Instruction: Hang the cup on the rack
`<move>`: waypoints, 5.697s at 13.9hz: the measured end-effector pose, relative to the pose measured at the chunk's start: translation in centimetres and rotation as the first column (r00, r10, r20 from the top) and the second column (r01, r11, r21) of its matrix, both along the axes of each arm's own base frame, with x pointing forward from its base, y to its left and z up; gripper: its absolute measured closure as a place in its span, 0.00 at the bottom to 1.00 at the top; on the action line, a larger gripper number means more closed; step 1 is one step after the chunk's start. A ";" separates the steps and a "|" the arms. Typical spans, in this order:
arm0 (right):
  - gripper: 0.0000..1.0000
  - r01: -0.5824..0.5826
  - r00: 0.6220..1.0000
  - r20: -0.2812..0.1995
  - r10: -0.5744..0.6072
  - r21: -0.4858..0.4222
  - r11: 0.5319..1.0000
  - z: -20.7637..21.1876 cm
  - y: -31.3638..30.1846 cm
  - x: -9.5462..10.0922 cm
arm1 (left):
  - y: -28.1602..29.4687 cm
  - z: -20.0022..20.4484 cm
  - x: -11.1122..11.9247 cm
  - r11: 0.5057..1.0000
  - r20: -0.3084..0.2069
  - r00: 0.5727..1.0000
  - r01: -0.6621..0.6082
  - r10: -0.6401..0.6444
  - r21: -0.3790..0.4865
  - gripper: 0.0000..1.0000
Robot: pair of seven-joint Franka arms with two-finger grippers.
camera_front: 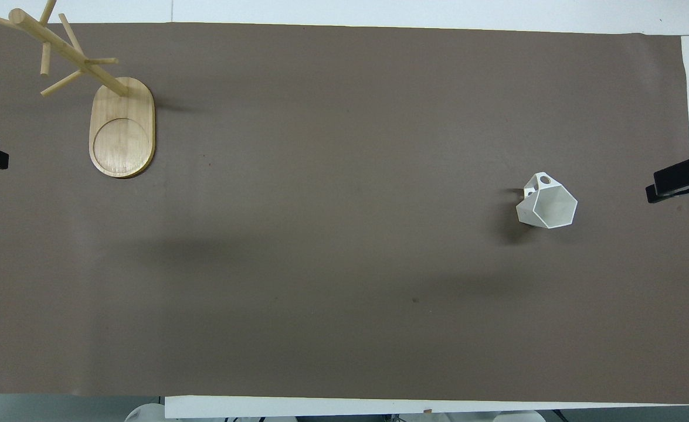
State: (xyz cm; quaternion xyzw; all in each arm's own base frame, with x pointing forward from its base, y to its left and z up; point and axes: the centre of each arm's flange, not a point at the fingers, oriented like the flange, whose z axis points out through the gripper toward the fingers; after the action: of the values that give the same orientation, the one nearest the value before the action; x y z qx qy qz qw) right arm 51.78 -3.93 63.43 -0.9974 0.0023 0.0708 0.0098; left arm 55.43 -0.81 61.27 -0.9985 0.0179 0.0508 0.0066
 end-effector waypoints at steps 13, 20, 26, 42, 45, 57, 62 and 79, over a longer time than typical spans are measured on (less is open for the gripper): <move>0.00 -0.486 0.873 0.074 0.482 0.059 0.872 0.3 -3.5 0.1 | 0.0 0.0 0.0 1.000 0.000 1.000 0.000 0.000 0.000 0.00; 0.00 -0.910 0.410 0.531 0.741 0.188 0.369 -7.5 -15.5 2.3 | 0.0 0.0 0.0 1.000 0.000 1.000 0.000 0.000 0.000 0.00; 0.00 -0.973 0.221 0.901 0.373 0.228 0.025 -24.9 -22.1 3.9 | 0.0 0.0 0.0 1.000 0.000 1.000 0.000 0.000 0.000 0.00; 0.00 -0.992 0.005 0.998 0.056 0.012 -0.128 -44.6 -17.4 2.4 | 0.0 0.0 0.0 1.000 0.000 1.000 0.000 0.000 0.000 0.00; 0.00 -0.990 -0.001 0.999 0.055 0.007 -0.142 -45.5 -15.7 2.0 | 0.0 0.0 0.0 1.000 0.000 1.000 0.000 0.000 0.000 0.00; 0.00 -0.989 -0.054 0.999 0.001 -0.053 -0.140 -45.6 -12.8 1.8 | 0.0 0.0 0.0 1.000 0.000 1.000 0.000 0.000 0.000 0.00; 0.00 -0.987 -0.028 0.999 -0.020 -0.031 -0.160 -46.4 -10.5 1.4 | 0.0 0.0 0.0 1.000 0.000 1.000 0.000 0.000 0.000 0.00; 0.23 -0.998 0.056 0.996 0.072 0.056 -0.006 -35.8 11.1 10.8 | 0.0 0.0 0.0 1.000 -0.001 1.000 0.000 0.000 0.000 0.00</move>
State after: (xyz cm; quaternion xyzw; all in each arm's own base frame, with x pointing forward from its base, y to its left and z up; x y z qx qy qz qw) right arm 62.54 7.15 27.68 -0.5573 -0.5426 -0.4208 0.4668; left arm 55.42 -0.81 61.27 -0.9985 0.0177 0.0510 0.0066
